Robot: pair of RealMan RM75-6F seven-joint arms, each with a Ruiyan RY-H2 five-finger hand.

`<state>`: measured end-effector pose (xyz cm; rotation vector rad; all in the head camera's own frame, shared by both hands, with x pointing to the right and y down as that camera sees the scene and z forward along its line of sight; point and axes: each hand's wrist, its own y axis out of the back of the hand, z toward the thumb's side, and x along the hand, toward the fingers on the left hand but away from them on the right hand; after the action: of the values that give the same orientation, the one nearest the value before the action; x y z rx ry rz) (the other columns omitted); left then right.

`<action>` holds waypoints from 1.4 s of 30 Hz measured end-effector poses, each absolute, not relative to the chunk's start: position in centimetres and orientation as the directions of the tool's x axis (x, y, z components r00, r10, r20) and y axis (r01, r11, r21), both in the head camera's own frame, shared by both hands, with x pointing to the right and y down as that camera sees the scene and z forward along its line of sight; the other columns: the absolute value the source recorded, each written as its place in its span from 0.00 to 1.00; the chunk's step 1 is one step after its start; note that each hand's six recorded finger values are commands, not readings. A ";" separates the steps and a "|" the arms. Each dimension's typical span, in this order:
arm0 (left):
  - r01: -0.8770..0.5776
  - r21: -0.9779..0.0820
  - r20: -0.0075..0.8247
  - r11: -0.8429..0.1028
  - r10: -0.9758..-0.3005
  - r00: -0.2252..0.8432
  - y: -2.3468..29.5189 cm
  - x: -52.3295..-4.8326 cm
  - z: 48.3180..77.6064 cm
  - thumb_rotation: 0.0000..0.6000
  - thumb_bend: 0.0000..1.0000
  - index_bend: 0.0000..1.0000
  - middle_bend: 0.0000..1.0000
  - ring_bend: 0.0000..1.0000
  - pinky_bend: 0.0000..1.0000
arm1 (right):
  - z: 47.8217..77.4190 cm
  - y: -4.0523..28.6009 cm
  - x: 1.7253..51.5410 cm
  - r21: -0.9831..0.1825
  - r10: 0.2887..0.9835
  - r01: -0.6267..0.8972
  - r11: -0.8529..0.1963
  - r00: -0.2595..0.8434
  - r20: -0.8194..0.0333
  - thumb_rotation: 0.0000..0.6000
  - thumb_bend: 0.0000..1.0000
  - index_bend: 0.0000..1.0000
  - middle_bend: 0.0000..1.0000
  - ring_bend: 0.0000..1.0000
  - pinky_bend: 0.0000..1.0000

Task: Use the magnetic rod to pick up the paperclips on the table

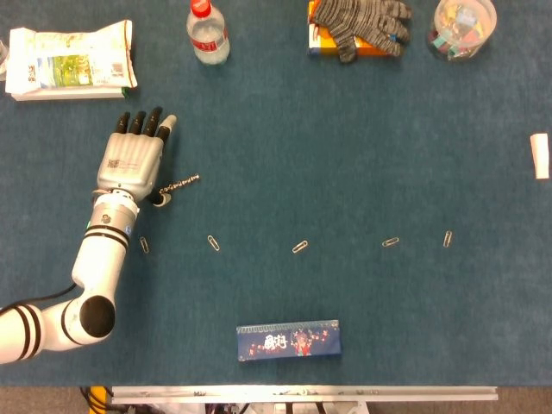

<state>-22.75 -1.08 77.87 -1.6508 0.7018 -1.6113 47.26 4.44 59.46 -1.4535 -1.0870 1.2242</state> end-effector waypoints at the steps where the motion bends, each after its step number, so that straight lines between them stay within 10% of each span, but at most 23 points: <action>1: 0.100 -0.795 0.605 -0.598 -0.793 0.070 -1.1 -22.8 78.0 1.00 0.03 0.00 0.00 0.00 0.00 | 59.4 4.4 47.3 -0.980 0.977 0.065 -0.189 0.116 -0.181 1.00 0.04 0.26 0.24 0.18 0.30; 42: 0.111 -0.819 0.572 -0.562 -0.814 0.101 -1.7 -22.0 77.5 1.00 0.03 0.00 0.00 0.00 0.00 | 59.3 4.5 47.3 -0.980 0.978 0.071 -0.186 0.115 -0.177 1.00 0.04 0.26 0.24 0.18 0.30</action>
<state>-22.03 -1.74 77.45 -1.6308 0.7035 -1.5629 47.32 4.51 59.25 -1.4527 -1.0949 1.2198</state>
